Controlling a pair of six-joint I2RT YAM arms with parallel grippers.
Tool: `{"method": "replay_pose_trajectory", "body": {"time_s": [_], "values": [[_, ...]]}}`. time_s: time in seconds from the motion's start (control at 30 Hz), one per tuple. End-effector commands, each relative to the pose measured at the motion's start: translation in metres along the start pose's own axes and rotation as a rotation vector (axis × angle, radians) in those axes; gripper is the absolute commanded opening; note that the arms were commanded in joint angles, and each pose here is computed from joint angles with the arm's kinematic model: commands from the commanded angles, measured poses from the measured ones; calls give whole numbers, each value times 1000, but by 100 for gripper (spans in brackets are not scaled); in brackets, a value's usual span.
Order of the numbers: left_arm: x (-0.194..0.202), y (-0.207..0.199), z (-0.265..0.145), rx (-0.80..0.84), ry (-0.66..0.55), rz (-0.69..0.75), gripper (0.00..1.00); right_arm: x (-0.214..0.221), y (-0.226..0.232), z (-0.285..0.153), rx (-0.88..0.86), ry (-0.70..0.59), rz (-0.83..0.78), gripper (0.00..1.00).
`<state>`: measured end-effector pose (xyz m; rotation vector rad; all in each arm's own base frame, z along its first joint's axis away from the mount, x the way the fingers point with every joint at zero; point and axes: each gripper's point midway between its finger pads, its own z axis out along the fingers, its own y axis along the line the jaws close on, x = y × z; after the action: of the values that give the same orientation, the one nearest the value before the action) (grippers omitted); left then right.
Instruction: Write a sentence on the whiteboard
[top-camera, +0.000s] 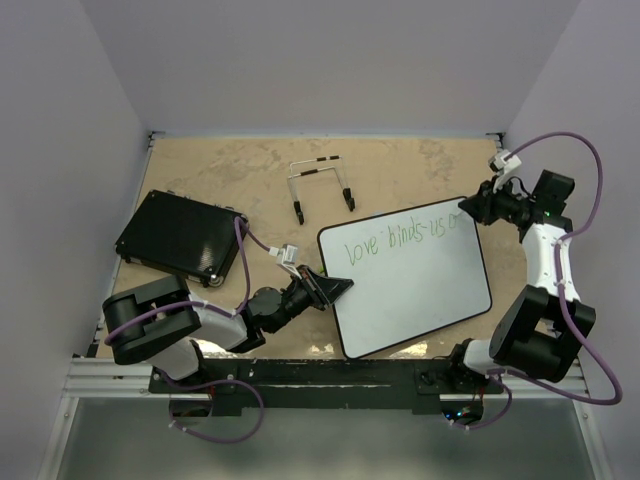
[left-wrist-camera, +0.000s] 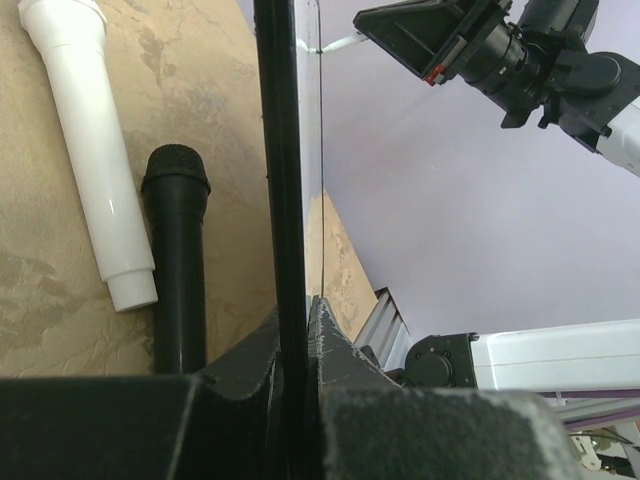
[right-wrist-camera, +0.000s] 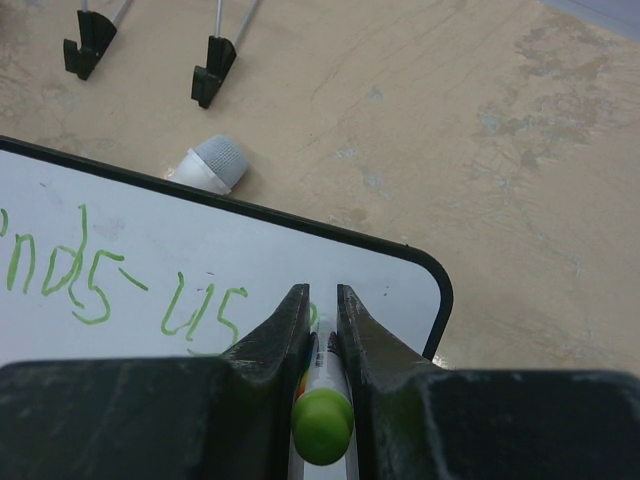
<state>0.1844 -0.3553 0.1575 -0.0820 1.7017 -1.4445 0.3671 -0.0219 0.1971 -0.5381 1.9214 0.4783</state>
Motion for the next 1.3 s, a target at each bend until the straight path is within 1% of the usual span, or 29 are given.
{"method": "replay_pose_trajectory", "body": {"time_s": [0.0,0.23,0.4,0.5,0.6,0.73,0.93,1.27], "values": [[-11,-20,2,100,-42,113,0,4,4,-3,-18,30,-32,0],[-11,-20,2,101,-43,113,0,25,9,-11,-9,89,-30,0],[-11,-20,2,102,-42,111,0,28,-1,-18,38,103,-26,0],[-11,-20,3,101,-41,112,0,18,-4,-20,37,78,-34,0],[-11,-20,3,101,-41,113,0,-3,1,-22,0,22,-54,0],[-11,-21,4,101,-41,116,0,-32,-6,-22,14,-55,-58,0],[-10,-22,6,105,-37,118,0,-45,-21,-16,51,-110,-45,0],[-8,-22,7,108,-30,121,0,-45,-32,-7,55,-135,-10,0]]}}
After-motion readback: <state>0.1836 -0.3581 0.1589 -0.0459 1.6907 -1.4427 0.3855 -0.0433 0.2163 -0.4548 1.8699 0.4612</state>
